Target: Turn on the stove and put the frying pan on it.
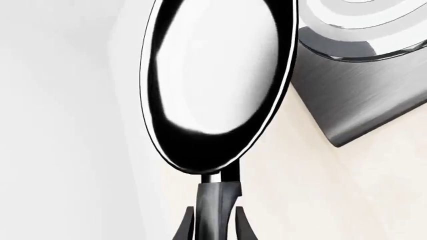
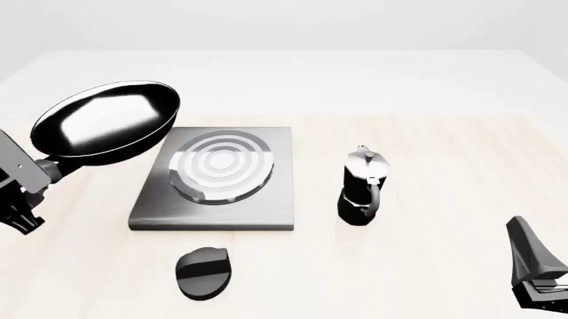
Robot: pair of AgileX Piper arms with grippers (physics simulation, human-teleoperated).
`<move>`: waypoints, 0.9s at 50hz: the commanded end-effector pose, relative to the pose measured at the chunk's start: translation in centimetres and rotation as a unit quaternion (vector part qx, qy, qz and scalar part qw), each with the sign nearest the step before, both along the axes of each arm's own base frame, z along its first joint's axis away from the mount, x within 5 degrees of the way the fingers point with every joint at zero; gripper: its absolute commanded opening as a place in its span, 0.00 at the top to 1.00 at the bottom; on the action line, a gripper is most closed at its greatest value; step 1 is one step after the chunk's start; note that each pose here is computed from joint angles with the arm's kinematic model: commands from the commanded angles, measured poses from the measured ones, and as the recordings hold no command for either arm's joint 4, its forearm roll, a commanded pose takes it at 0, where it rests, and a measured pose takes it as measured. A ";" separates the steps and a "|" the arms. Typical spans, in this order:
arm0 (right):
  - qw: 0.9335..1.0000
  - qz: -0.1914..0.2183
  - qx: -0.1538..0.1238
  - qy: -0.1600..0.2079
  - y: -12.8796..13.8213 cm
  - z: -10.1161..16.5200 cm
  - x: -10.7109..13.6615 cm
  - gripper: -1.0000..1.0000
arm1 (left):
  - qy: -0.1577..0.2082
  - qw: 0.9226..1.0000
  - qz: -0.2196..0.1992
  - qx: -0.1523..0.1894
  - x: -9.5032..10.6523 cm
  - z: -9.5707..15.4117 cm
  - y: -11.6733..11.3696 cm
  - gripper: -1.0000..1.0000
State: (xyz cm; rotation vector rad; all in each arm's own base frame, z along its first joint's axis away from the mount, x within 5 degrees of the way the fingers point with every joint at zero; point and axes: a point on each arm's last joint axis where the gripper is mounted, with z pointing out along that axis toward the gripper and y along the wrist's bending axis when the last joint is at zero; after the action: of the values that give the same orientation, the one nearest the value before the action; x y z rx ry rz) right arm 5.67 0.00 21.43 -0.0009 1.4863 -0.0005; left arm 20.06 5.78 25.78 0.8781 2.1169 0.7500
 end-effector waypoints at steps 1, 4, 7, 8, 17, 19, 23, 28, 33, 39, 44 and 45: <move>1.000 0.000 0.000 0.000 0.0 0.0 0.0 0.00 | -0.021 0.999 -0.016 -0.019 1.6 0.6 -0.8 1.00; 1.000 0.000 0.000 0.000 0.0 0.0 0.0 0.00 | -0.022 0.999 -0.021 -0.015 2.1 0.4 -0.8 1.00; 1.000 0.000 0.000 0.000 0.0 0.0 0.0 0.00 | -0.023 0.999 -0.030 -0.011 2.6 0.2 -1.0 1.00; 1.000 0.000 0.000 0.000 0.0 0.0 0.0 0.00 | -0.023 0.999 -0.034 -0.010 2.7 0.1 -1.1 1.00; 1.000 0.000 0.000 0.000 0.0 0.0 0.0 0.00 | -0.023 0.998 -0.054 -0.007 4.1 -0.2 -1.7 1.00; 1.000 0.000 0.000 0.000 0.0 0.0 0.0 0.00 | -0.023 0.998 -0.057 -0.009 4.3 -0.1 -1.9 1.00; 1.000 0.000 0.000 0.000 0.0 0.0 0.0 0.00 | -0.024 0.998 -0.064 -0.009 4.6 -0.1 -2.2 1.00; 1.000 0.000 0.000 0.000 0.0 0.0 0.0 0.00 | -0.026 0.997 -0.076 -0.010 5.1 -0.1 -2.8 1.00; 1.000 0.000 0.000 0.000 0.0 0.0 0.0 0.00 | -0.026 0.996 -0.082 -0.011 5.4 -0.1 -3.1 1.00; 1.000 0.000 0.000 0.000 0.0 0.0 0.0 0.00 | -0.028 0.995 -0.097 -0.012 5.9 0.1 -3.9 1.00; 1.000 0.000 0.000 0.000 0.0 0.0 0.0 0.00 | -0.027 0.994 -0.105 -0.015 6.2 0.0 -4.4 1.00; 1.000 0.000 0.000 0.000 0.0 0.0 0.0 0.00 | -0.027 0.994 -0.109 -0.014 6.2 -0.1 -4.5 1.00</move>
State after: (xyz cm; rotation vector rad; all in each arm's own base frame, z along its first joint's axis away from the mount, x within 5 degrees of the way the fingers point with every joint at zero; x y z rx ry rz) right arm 5.67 0.00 21.43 -0.0014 1.4865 -0.0007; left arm 25.40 2.36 24.82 1.1277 1.9679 0.6900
